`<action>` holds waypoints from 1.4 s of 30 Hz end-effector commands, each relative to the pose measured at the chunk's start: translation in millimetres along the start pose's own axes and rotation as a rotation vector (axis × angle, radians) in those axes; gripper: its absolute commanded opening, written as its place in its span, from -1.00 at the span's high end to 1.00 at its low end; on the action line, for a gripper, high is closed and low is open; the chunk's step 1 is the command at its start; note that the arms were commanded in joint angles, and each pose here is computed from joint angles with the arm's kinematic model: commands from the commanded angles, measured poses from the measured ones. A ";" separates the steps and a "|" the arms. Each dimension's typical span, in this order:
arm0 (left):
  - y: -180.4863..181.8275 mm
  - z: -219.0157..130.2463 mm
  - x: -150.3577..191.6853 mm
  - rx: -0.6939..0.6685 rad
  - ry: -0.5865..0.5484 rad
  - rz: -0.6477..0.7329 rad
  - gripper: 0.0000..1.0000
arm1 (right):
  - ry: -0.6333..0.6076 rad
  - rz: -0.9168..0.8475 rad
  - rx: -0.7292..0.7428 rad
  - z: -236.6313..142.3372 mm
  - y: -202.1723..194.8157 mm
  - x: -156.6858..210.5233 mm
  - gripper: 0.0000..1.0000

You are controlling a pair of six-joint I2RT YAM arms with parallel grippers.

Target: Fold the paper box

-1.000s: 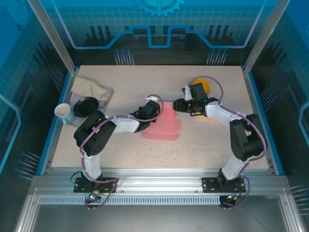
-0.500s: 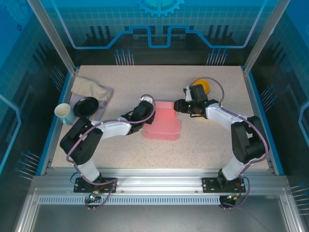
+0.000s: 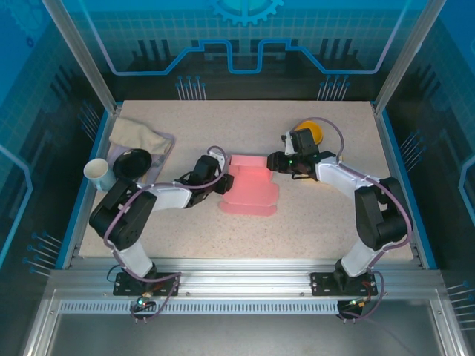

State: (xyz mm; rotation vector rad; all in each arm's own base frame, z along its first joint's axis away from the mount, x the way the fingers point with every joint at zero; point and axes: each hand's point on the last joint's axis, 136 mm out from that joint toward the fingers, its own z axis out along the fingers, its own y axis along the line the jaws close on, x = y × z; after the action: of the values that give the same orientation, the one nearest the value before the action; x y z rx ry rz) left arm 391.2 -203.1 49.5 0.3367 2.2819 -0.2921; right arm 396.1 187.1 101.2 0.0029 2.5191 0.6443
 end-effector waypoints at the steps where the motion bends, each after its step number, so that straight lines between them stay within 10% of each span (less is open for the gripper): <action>1: -12.5 11.0 -20.6 0.054 -0.049 0.036 -0.09 | 0.058 0.001 0.056 6.2 -9.1 13.2 0.11; 22: -9.6 51.0 -20.3 -0.106 -0.007 0.130 0.15 | 0.137 -0.044 0.011 16.1 2.5 21.8 0.12; 30: -10.5 50.2 -19.6 -0.107 -0.020 0.129 0.99 | 0.160 -0.049 -0.006 18.5 5.0 26.3 0.12; 42: 23.5 44.6 -11.4 -0.403 0.041 -0.107 0.99 | 0.099 -0.005 0.105 11.5 -6.8 30.1 0.12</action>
State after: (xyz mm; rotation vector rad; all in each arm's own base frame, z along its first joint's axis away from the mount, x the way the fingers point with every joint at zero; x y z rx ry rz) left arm 439.2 -222.0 34.6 0.1636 2.2991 0.0096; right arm 396.8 200.4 98.5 -0.0402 2.5471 0.6135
